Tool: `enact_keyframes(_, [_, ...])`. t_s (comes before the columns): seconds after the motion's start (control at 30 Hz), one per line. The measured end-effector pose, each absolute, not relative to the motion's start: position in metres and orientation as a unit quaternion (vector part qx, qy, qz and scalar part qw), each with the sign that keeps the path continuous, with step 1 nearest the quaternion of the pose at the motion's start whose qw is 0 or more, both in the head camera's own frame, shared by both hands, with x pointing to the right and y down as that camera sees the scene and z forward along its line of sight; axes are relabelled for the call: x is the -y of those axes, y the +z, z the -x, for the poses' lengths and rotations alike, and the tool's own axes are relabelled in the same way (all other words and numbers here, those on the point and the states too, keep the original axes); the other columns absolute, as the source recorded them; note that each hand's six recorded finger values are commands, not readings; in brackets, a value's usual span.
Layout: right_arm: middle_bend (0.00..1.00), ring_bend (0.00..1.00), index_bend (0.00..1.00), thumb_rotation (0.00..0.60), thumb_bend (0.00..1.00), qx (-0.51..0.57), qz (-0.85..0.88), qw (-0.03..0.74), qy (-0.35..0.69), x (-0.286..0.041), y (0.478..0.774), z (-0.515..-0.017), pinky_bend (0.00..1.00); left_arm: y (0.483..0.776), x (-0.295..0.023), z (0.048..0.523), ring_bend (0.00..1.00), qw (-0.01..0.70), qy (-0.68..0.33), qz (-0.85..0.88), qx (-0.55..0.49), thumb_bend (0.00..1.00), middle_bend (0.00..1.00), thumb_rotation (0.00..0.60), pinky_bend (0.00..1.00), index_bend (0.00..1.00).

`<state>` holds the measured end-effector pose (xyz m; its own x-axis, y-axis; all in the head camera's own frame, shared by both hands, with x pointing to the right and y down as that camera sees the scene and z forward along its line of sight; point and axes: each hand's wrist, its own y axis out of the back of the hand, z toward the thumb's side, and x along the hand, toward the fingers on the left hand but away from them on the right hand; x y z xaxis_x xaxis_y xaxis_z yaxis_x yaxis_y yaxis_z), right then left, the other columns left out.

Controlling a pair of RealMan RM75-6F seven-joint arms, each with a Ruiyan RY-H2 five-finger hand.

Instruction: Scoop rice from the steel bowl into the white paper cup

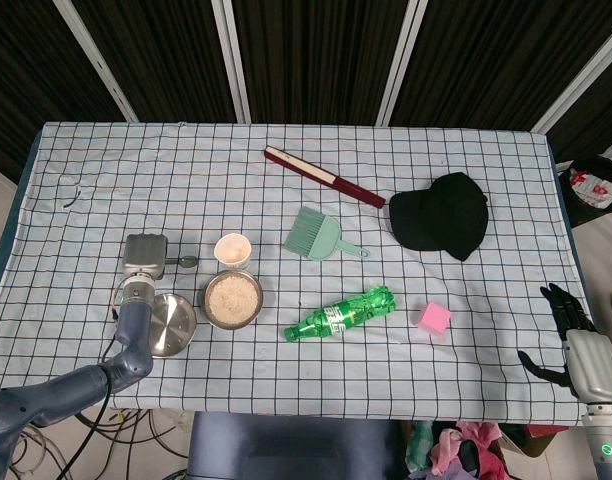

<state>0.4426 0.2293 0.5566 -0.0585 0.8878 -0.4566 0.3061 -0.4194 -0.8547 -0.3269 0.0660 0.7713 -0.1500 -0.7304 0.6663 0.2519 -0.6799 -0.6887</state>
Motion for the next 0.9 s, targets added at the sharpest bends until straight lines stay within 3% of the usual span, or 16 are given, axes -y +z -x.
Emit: enact_keyframes(0.9, [0.0,0.0,0.0,0.6,0.2,0.471,0.635,0.261,0.554,-0.2294,0.5565,-0.4426,0.21,0.7735,-0.0682,0.3281,1.0,0.335,-0.732,0.555,-0.208,0.38,1.0,0.6,1.0,0.51])
